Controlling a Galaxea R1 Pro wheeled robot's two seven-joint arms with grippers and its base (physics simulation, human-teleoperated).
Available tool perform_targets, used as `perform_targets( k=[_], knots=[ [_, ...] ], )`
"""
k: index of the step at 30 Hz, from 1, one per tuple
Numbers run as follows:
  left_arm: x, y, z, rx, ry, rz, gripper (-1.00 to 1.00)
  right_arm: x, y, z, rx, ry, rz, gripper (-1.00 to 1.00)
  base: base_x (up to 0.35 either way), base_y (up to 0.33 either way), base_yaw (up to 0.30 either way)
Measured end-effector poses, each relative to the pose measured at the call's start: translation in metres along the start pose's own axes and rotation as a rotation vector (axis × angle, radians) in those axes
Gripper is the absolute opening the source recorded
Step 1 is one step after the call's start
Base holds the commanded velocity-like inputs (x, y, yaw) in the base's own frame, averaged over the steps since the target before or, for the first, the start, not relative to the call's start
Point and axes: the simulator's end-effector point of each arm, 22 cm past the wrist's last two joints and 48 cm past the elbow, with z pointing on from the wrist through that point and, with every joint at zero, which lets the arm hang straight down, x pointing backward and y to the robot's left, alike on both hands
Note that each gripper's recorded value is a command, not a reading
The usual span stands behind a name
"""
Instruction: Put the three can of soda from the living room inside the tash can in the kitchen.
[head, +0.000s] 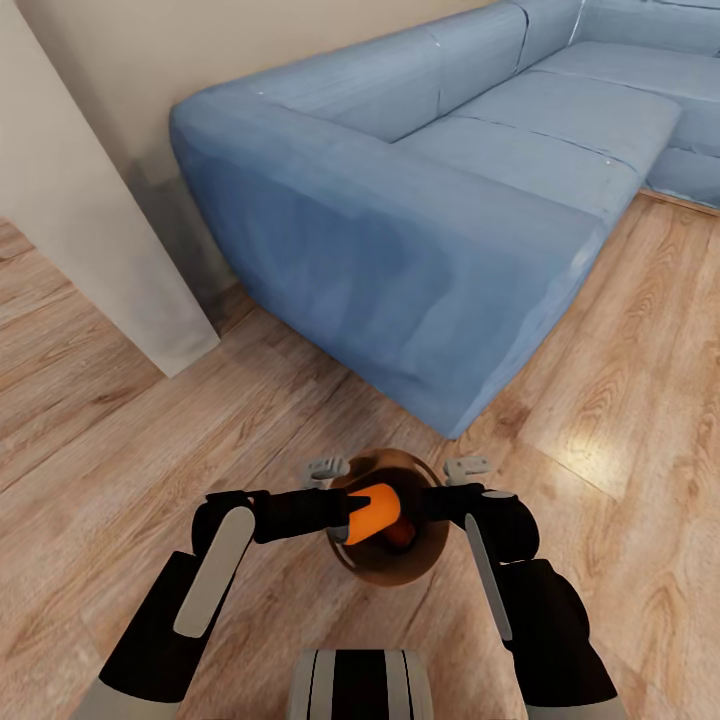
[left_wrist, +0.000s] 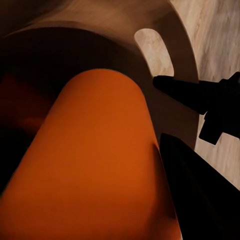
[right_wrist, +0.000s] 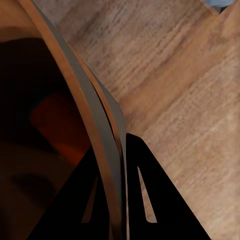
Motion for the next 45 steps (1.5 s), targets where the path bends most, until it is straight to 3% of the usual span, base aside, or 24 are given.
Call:
perform_targets(
  k=[31, 32, 45],
  knots=[
    [-0.0007, 0.0011, 0.0084, -0.062, -0.006, -0.010, -1.00, 0.0002, -0.0010, 0.0001, 0.002, 0.000, -0.002, -1.00, 0.000, 0.000, 0.000],
    [-0.0007, 0.0021, 0.0084, -0.067, -0.006, -0.010, 1.00, 0.0002, -0.0009, 0.0001, 0.001, 0.000, -0.001, -1.00, 0.000, 0.000, 0.000],
    [-0.0009, 0.0076, 0.0079, -0.094, -0.007, -0.010, 1.00, 0.0003, -0.0030, 0.0001, 0.008, 0.000, -0.005, -1.00, 0.000, 0.000, 0.000]
  ],
)
